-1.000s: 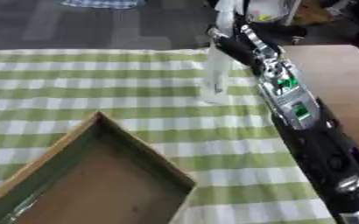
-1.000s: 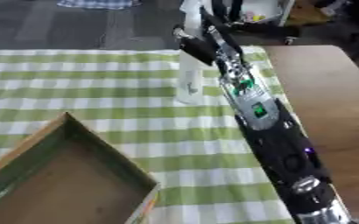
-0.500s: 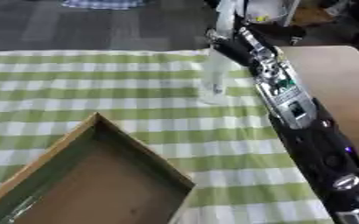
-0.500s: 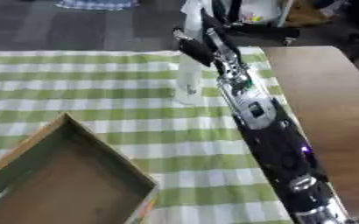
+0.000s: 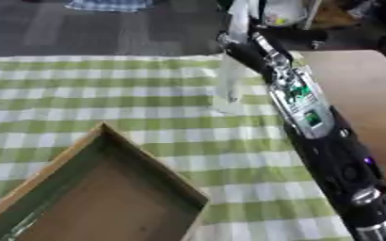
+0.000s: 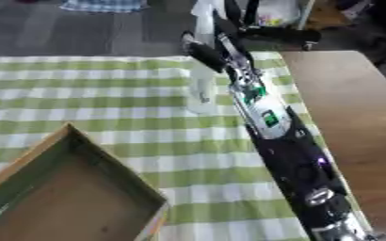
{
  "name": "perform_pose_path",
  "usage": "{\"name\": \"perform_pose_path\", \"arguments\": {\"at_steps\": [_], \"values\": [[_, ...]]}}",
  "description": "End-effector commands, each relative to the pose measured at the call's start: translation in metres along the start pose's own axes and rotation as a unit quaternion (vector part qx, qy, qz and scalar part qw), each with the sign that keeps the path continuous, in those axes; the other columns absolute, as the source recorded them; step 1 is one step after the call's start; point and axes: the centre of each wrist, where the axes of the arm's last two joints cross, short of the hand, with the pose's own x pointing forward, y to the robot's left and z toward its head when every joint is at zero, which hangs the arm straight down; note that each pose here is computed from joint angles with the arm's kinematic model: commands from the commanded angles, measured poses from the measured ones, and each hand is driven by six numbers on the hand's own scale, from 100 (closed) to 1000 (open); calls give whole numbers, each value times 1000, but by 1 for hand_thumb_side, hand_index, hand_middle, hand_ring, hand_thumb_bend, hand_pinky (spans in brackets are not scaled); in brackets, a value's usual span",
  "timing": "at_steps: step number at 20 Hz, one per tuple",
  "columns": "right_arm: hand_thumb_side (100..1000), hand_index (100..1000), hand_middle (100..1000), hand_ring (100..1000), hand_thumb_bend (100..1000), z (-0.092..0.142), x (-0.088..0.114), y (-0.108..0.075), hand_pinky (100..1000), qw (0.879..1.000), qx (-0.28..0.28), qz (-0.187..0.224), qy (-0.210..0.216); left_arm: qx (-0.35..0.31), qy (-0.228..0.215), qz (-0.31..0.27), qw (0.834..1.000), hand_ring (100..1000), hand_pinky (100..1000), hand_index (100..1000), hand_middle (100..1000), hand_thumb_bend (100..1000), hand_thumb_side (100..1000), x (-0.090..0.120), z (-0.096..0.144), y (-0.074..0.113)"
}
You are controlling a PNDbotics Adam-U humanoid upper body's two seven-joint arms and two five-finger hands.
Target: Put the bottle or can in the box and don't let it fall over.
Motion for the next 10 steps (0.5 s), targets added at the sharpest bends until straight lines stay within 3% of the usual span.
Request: {"name": "perform_pose_path", "arguments": {"at_steps": [1, 10], "values": [[602, 1000, 1000, 1000, 100, -2, 8, -8, 962, 1000, -11, 1, -11, -5, -10, -9, 1000, 650, 1000, 799, 819, 179, 864, 5, -2, 2], [527, 999, 1000, 1000, 100, -1, 3, -10, 960, 1000, -10, 5, -4, -6, -10, -8, 1000, 651, 1000, 799, 819, 179, 864, 5, -3, 1]]}}
